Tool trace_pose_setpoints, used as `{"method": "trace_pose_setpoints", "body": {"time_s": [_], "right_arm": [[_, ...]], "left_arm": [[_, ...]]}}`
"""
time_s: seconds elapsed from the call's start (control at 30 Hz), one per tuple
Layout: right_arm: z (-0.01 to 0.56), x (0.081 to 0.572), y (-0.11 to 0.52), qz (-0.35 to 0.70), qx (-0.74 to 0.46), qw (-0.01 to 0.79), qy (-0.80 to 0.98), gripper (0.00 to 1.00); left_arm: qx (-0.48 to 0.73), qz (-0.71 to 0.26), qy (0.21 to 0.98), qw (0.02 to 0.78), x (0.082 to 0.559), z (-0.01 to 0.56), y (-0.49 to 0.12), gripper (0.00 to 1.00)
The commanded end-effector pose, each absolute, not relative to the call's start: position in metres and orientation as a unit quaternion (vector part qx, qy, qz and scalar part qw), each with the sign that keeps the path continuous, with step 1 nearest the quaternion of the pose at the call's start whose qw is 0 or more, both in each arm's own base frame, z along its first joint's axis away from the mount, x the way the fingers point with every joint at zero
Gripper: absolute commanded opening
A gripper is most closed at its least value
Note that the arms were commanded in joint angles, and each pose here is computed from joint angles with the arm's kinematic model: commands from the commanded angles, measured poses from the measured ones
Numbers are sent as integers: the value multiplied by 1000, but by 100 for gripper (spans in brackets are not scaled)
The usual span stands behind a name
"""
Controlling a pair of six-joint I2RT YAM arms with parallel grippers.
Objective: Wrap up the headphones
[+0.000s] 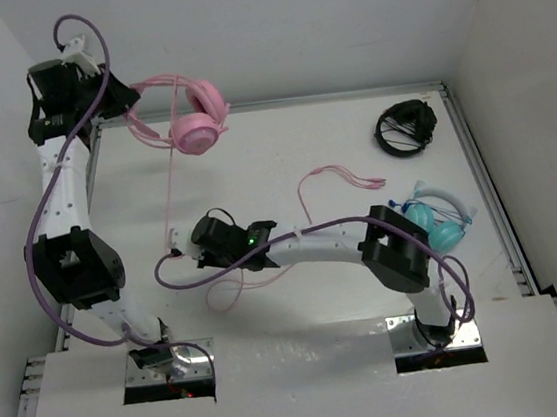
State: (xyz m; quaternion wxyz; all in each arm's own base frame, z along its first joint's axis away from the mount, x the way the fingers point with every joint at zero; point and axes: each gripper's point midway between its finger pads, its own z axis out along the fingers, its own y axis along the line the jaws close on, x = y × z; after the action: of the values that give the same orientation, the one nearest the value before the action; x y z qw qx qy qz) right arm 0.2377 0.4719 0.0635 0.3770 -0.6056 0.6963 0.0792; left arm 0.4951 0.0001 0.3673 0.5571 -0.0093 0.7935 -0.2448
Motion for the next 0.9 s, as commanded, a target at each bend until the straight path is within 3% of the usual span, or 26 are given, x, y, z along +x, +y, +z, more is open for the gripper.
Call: {"method": "trace_pose_setpoints", "body": {"time_s": [0.0,0.23,0.43,0.67,0.87], "right_arm": [[137,228,467,86,-630,411,654,0],[229,258,439,16,-593,488,640,0],[279,329,339,-86,-472,499,722,0],[283,386,245,-173,-357,483,781,0],[324,437,204,-147,-264,525,795,0]], "left_arm": [[-13,-108,760,640,516,386,39,0],[115,34,789,603,505,299,-2,0],[188,76,791,577,483,267,-13,0],[309,29,793,525,449,246,-49,0],[359,6,805,472,422,226,-68,0]]}}
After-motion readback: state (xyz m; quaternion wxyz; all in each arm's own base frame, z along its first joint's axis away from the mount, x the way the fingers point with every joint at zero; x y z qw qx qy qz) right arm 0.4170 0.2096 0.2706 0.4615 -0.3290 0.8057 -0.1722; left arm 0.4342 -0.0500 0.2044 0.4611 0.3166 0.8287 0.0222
